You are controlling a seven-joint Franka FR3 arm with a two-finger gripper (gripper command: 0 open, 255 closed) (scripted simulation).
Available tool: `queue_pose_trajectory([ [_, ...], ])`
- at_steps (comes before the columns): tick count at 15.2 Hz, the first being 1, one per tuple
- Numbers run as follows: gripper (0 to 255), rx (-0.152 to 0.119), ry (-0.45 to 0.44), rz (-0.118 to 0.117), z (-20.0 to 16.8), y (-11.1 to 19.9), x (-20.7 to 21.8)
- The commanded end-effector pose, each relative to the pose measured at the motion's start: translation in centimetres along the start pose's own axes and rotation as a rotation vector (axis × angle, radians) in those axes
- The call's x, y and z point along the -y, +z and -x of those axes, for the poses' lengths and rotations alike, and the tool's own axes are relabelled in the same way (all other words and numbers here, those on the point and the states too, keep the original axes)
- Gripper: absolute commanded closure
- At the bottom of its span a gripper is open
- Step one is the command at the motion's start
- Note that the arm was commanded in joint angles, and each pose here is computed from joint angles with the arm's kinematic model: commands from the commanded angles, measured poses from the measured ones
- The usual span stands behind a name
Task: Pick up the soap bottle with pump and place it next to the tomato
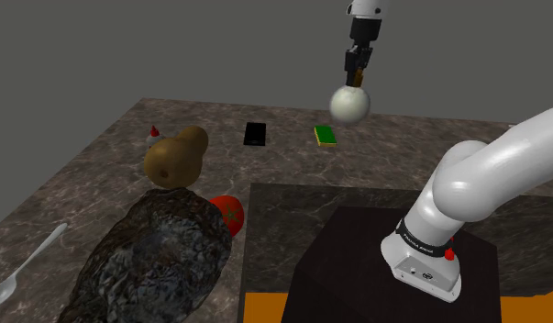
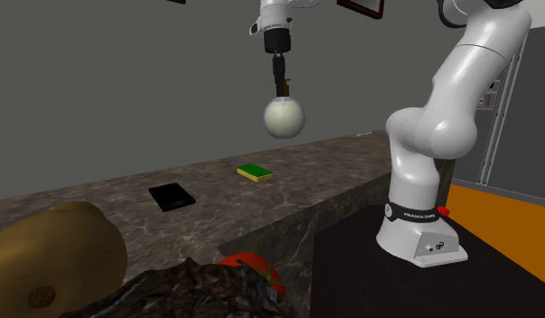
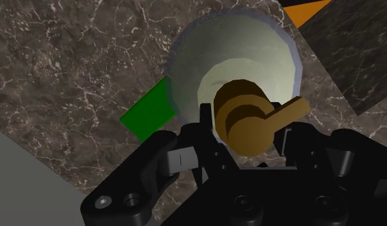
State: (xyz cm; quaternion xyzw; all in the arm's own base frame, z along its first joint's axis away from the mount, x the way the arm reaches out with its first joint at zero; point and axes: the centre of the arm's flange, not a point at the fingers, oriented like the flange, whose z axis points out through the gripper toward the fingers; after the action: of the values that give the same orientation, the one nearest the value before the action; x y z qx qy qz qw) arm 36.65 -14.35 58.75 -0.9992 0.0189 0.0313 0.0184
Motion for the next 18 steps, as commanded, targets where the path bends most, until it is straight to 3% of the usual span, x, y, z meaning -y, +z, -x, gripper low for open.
queue_pose_trajectory([
  [1, 255, 0.0, 0.0, 0.0, 0.1, -1.1, 0.2],
  [13, 255, 0.0, 0.0, 0.0, 0.5, -7.0, 0.4],
  [18, 255, 0.0, 0.0, 0.0, -1.8, -7.0, 6.6],
])
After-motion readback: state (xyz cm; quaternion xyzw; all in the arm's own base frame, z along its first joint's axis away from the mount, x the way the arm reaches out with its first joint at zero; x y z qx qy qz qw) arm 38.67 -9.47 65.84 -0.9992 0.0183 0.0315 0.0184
